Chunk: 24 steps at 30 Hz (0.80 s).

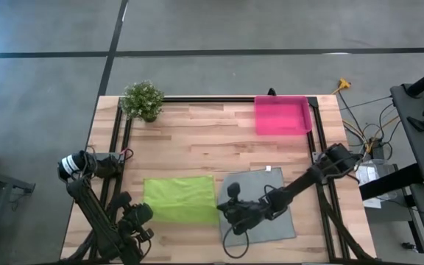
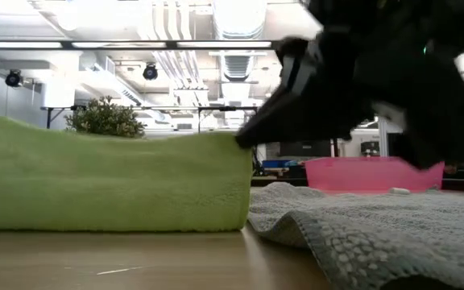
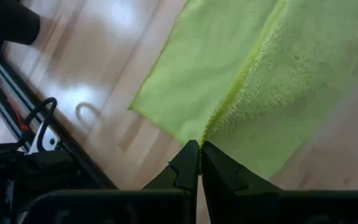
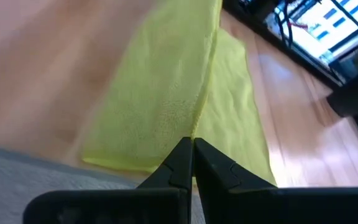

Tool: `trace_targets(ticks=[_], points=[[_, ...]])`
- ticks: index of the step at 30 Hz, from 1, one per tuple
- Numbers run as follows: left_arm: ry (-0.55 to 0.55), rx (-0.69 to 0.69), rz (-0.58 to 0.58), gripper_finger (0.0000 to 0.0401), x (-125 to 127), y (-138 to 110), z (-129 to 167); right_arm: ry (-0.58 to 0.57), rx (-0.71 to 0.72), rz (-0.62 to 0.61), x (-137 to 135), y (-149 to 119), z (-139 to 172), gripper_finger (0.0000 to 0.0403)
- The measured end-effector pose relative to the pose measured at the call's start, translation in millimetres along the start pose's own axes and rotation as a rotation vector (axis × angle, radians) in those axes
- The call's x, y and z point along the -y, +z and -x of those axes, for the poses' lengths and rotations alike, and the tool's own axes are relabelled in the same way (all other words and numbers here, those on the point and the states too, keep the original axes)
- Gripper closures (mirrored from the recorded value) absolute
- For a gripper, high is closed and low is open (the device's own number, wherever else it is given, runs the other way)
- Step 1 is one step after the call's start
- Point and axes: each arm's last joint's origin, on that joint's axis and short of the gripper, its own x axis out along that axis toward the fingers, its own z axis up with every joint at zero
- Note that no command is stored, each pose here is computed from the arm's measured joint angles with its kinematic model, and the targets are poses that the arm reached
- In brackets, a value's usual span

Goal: Roll microfiber towels into tight, uniform cylinder then place into a basket
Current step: Fold the green microfiber cloth

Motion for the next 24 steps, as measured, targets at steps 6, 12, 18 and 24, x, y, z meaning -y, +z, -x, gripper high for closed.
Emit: trace_targets(ticks=[6,12,18,24], points=[[0.05,0.006,-0.004,0.0401,-3.0,-4.8,-11.9,-0.043,-0.039,0.024,13.2,-10.9,-7.8,0.0394],[0.123,0.019,0.026,0.0401,-8.1,-12.2,-30.8,-0.078,-0.063,0.045,29.2,-15.2,-16.7,0.0394],[0.172,0.052,0.002,0.0401,-13.0,-16.2,-43.4,-0.098,-0.07,0.048,49.3,-19.7,-27.1,0.0394],[0.189,0.063,-0.005,0.0401,-15.4,-21.9,-58.9,-0.067,-0.058,0.005,70.3,-25.4,-37.6,0.0394]])
